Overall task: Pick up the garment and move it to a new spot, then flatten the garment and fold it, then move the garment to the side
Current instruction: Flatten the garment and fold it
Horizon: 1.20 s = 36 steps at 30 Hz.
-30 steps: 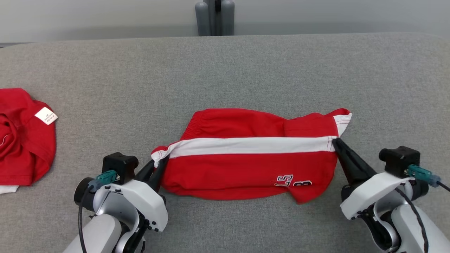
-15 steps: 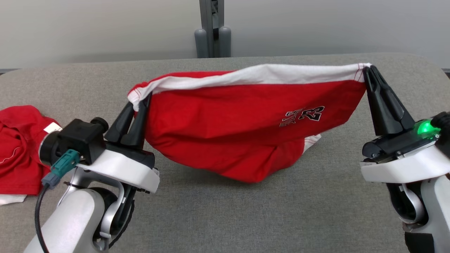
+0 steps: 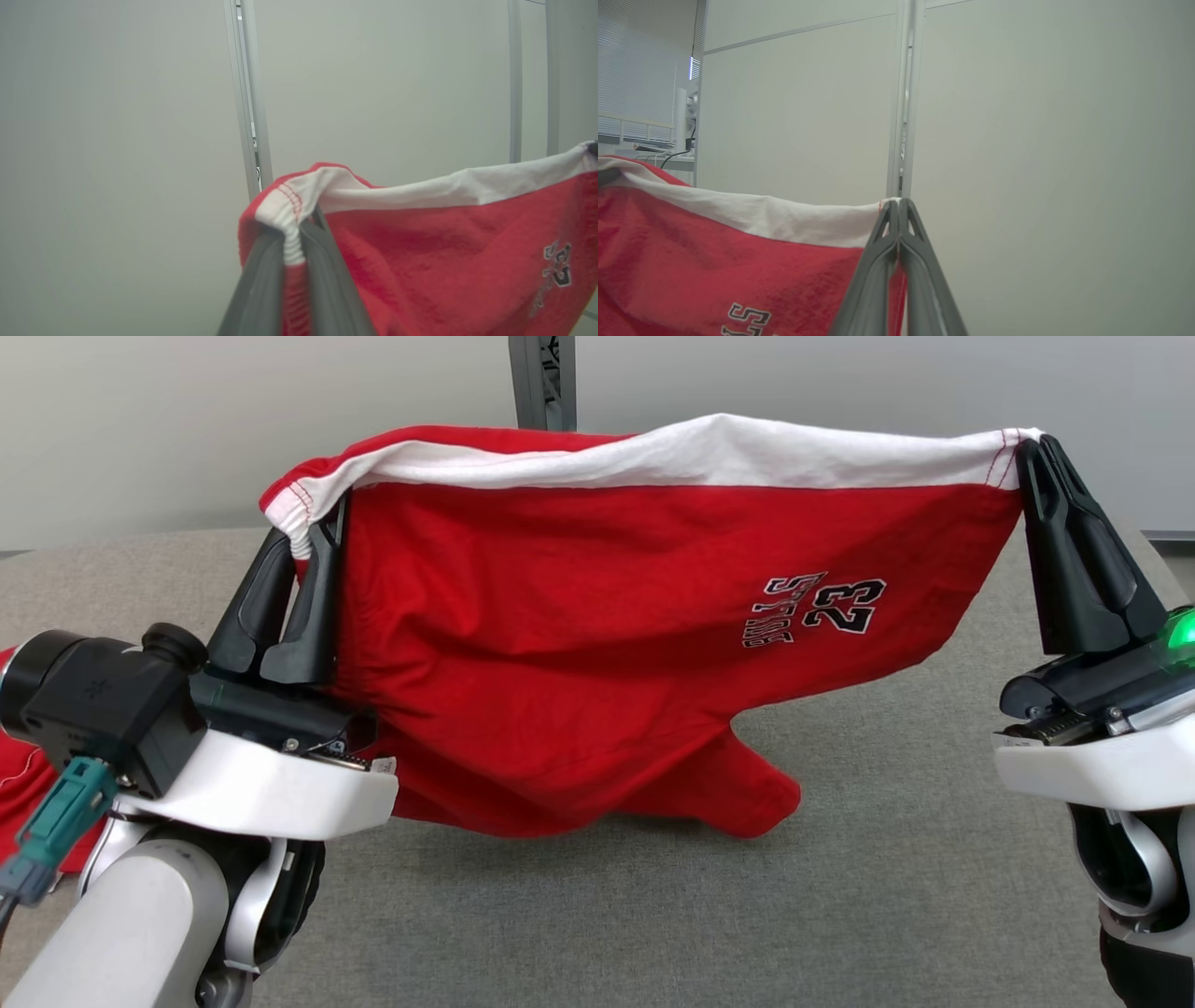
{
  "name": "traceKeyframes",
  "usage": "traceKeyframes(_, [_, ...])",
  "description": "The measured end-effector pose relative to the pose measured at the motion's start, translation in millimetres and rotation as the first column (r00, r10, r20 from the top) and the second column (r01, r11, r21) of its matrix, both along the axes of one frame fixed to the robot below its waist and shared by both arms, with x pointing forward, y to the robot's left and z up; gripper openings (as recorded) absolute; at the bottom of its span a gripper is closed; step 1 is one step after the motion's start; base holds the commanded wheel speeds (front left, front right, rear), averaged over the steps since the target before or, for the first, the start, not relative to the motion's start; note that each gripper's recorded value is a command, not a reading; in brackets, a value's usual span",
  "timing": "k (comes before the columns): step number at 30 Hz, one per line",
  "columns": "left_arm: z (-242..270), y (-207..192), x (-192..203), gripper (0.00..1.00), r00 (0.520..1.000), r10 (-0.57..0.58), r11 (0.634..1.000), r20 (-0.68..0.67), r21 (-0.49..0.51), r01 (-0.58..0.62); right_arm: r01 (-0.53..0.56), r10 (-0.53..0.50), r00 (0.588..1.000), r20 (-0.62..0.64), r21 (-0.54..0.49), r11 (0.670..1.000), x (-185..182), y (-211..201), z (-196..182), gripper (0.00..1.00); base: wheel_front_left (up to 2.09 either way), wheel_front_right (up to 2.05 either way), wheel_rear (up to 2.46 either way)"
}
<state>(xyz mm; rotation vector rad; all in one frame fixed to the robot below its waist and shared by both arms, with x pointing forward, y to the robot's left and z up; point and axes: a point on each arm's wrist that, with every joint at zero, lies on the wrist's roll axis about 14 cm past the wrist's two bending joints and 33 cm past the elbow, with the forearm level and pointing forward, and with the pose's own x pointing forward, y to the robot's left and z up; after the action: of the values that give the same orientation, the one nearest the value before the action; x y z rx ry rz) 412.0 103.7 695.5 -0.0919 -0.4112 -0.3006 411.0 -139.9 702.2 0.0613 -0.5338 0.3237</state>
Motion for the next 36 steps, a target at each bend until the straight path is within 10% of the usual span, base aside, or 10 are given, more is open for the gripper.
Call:
traceKeyframes(17, [-25.6, -25.1, 130.1, 0.00, 0.986, -0.087, 0.996, -0.141, 0.017, 0.091, -0.021, 0.027, 0.968, -0.249, 0.029, 0.999, 127.6, -5.0, -34.0, 0.00, 0.00, 0.00, 0.00])
traceKeyframes(36, [-34.5, -49.3, 256.9, 0.00, 0.970, -0.089, 0.996, -0.225, 0.008, 0.093, 0.032, -0.025, 0.975, -0.222, 0.024, 0.999, 242.1, 4.9, 8.8, 0.00, 0.00, 0.00, 0.00])
